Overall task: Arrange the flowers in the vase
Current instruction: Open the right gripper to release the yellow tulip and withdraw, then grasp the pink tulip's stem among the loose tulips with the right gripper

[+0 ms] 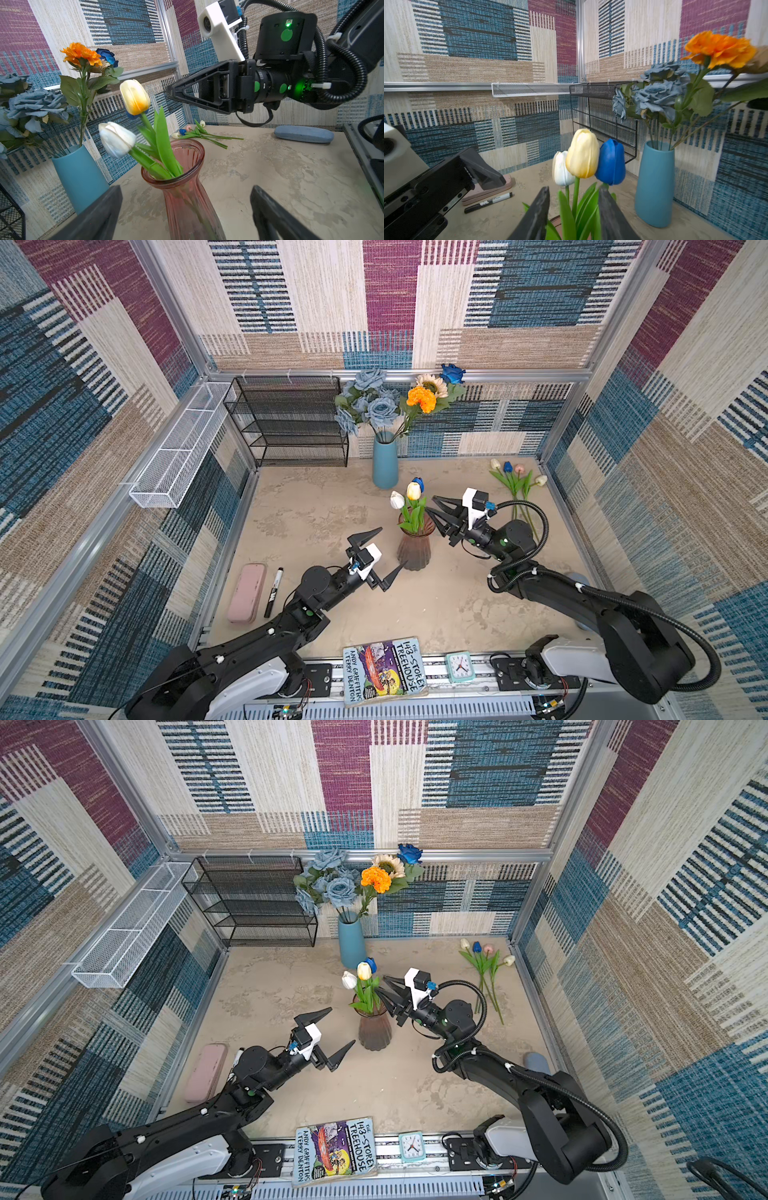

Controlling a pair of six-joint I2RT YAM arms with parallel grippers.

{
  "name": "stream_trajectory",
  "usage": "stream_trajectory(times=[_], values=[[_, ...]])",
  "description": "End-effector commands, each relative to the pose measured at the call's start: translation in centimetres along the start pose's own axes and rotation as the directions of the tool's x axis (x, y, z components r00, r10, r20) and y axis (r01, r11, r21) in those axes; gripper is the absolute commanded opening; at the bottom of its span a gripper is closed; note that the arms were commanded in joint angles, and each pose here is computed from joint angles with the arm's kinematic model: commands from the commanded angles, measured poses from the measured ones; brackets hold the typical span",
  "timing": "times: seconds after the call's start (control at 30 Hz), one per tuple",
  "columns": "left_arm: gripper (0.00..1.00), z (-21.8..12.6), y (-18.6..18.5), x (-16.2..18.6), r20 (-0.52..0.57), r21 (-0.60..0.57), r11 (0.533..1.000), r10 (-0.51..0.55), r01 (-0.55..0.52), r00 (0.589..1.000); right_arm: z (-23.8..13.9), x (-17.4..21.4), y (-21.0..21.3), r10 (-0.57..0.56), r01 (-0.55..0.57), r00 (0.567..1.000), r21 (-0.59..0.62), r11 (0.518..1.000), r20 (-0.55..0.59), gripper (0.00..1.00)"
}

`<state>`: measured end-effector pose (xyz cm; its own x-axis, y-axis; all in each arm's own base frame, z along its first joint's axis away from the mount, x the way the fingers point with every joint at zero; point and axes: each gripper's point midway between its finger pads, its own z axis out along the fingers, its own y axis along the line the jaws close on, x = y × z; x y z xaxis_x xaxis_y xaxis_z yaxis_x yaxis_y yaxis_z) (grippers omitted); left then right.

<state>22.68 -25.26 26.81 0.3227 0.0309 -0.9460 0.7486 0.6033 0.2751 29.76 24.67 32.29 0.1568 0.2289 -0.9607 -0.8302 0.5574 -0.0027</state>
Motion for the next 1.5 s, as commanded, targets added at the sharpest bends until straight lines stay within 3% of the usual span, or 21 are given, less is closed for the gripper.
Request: stream_trajectory(times=[0.0,0.2,0.23,0.43,0.67,0.73,0.87,0.93,1.0,1.1,1.23,1.47], values=[[0.99,-0.2,-0.3,-0.6,-0.011,0.032,0.999,0.045,-0.044,0.999,-1.3,-2.0,-1.3,-0.074,0.068,0.996,0.124,0.990,0.043,0.45],[0.99,-1.5,-1.1,-2.8,0.007,0.097,0.989,0.114,-0.114,0.993,-4.0,-5.7,-4.6,-0.157,0.118,0.985,0.378,0.918,0.075,0.55],[0.99,-1.8,-1.4,-2.5,-0.032,0.122,0.985,0.127,-0.122,0.991,-4.2,-6.0,-5.7,-0.154,0.116,0.986,0.421,0.900,0.057,0.56],[0.99,-3.4,-2.6,-2.1,-0.130,0.213,0.969,0.156,-0.126,0.979,-5.4,-5.2,-13.9,0.033,0.001,0.999,0.612,0.791,-0.044,0.58],[0.99,-3.1,-5.0,1.3,-0.227,0.310,0.950,0.037,0.036,0.973,-8.8,-0.6,-22.6,0.241,-0.038,0.959,0.773,0.633,-0.150,0.57],[0.99,-3.0,-5.7,2.4,-0.257,0.335,0.939,0.015,0.075,0.966,-9.9,1.4,-25.1,0.314,-0.024,0.929,0.815,0.579,-0.196,0.55],[0.99,-2.6,-6.1,4.2,-0.312,0.348,0.931,0.005,0.109,0.950,-12.3,6.0,-29.2,0.458,-0.011,0.848,0.854,0.519,-0.267,0.51],[0.99,-2.4,-6.1,4.7,-0.320,0.346,0.932,0.006,0.111,0.947,-13.2,9.4,-31.0,0.537,0.032,0.771,0.862,0.505,-0.343,0.51],[0.98,-2.2,-6.1,4.8,-0.314,0.340,0.934,0.005,0.107,0.950,-14.8,13.1,-33.0,0.630,0.087,0.664,0.878,0.471,-0.404,0.49],[0.98,-1.9,-6.0,4.8,-0.289,0.333,0.938,0.001,0.099,0.957,-17.6,16.8,-35.2,0.723,0.131,0.562,0.907,0.401,-0.401,0.42],[0.99,-1.6,-5.8,4.9,-0.292,0.324,0.941,0.005,0.094,0.956,-20.3,18.1,-37.0,0.729,0.216,0.543,0.908,0.358,-0.417,0.37],[0.99,-1.3,-5.6,5.7,-0.299,0.309,0.947,0.009,0.088,0.954,-23.9,19.0,-39.5,0.772,0.219,0.502,0.921,0.322,-0.389,0.30]])
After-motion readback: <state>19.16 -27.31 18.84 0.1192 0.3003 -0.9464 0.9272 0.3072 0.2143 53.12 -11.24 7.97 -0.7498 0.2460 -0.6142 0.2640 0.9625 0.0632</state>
